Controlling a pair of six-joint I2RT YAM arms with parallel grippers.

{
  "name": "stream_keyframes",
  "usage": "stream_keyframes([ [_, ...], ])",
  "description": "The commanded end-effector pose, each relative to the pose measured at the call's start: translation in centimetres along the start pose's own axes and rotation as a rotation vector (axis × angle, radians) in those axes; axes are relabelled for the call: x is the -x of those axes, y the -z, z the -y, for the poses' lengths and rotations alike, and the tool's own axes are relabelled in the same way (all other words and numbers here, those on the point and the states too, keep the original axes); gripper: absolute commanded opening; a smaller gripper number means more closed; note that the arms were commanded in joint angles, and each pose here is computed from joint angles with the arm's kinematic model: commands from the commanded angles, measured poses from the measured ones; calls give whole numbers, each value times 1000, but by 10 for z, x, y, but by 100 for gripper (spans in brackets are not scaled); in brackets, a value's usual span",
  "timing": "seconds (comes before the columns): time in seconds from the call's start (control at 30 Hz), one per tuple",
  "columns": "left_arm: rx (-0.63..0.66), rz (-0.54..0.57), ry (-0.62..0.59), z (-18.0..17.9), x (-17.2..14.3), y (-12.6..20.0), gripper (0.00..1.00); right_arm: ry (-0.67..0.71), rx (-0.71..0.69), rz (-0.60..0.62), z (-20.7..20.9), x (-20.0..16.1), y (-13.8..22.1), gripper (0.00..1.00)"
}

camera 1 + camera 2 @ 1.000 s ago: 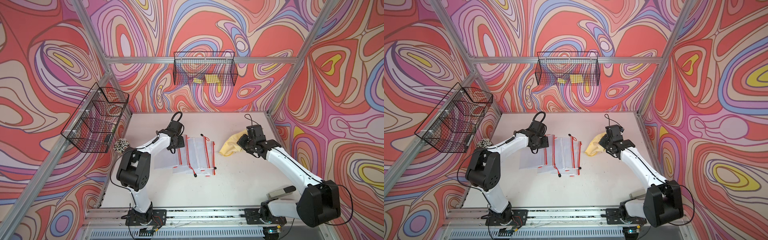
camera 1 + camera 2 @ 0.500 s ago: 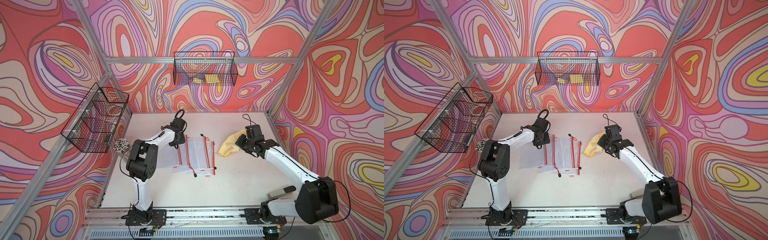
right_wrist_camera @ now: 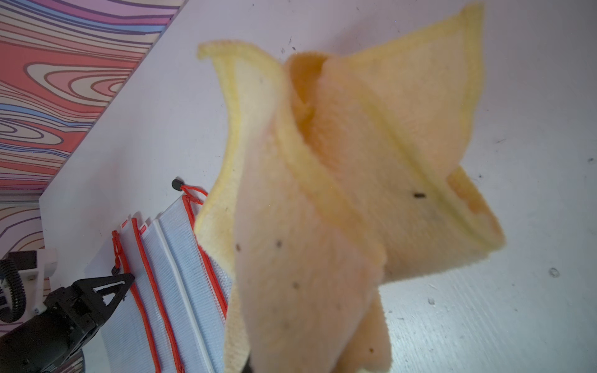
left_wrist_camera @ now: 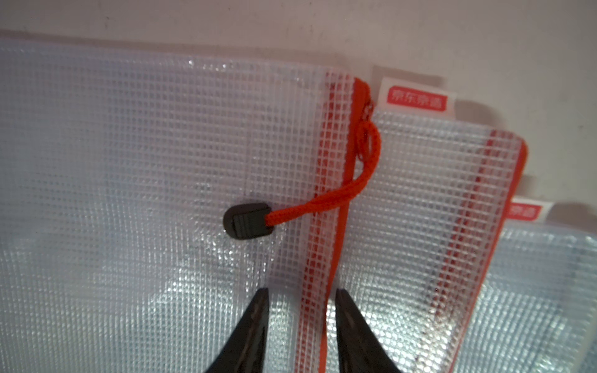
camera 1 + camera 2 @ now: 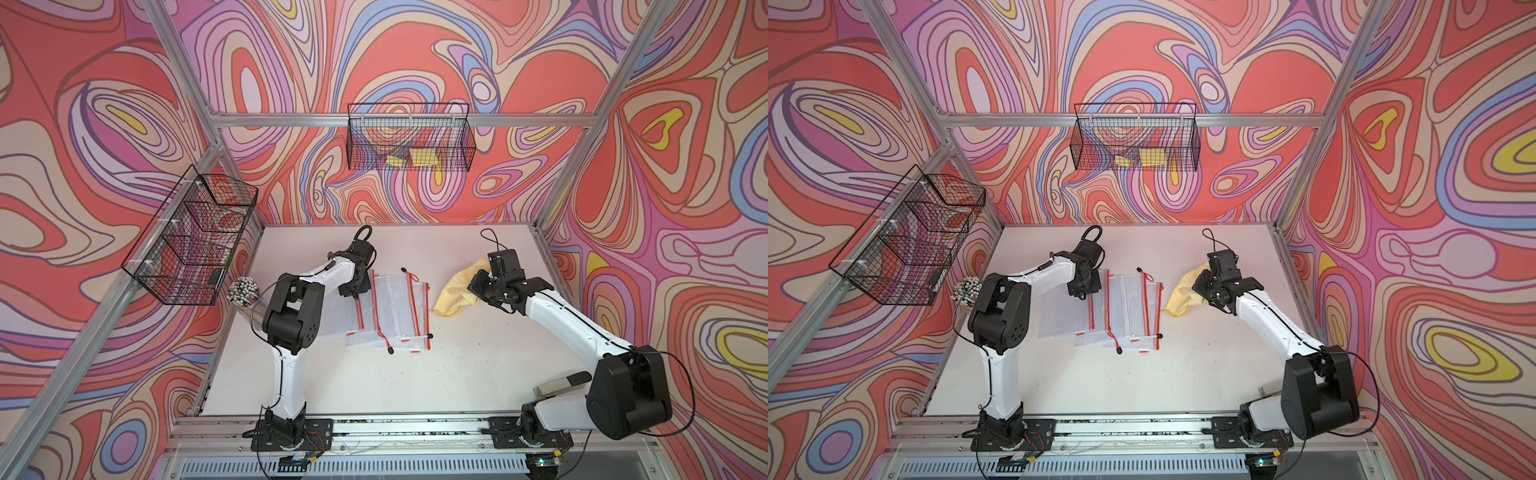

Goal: Wipe the document bag
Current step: Adjust the document bag.

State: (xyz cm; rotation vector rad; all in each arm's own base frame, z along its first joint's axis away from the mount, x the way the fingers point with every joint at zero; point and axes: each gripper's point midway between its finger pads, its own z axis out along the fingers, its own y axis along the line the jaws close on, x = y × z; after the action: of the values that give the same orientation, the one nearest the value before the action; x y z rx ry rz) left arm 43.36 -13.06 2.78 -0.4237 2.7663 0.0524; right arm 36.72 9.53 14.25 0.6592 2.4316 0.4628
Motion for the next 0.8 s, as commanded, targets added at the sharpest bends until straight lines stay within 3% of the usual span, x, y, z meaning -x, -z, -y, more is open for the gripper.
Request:
stream_keyframes([
  [0.0,44,-20,12,-5,-4,-4,33,17,23,0,-7,2,-4,0],
  [0.23,45,-45,2,-3,-9,-10,0,26,26,-3,-9,3,-4,0],
  [0.37,21,-25,-12,4,-6,4,0,30,33,3,-12,5,-2,0],
  [0.5,-79,42,-70,29,3,52,0,30,36,5,-13,6,1,0],
  [0.6,-309,81,-122,70,5,112,0,28,24,22,-11,9,5,0],
  [0.77,-870,95,-144,143,-1,228,0,33,-26,72,-3,18,22,0],
])
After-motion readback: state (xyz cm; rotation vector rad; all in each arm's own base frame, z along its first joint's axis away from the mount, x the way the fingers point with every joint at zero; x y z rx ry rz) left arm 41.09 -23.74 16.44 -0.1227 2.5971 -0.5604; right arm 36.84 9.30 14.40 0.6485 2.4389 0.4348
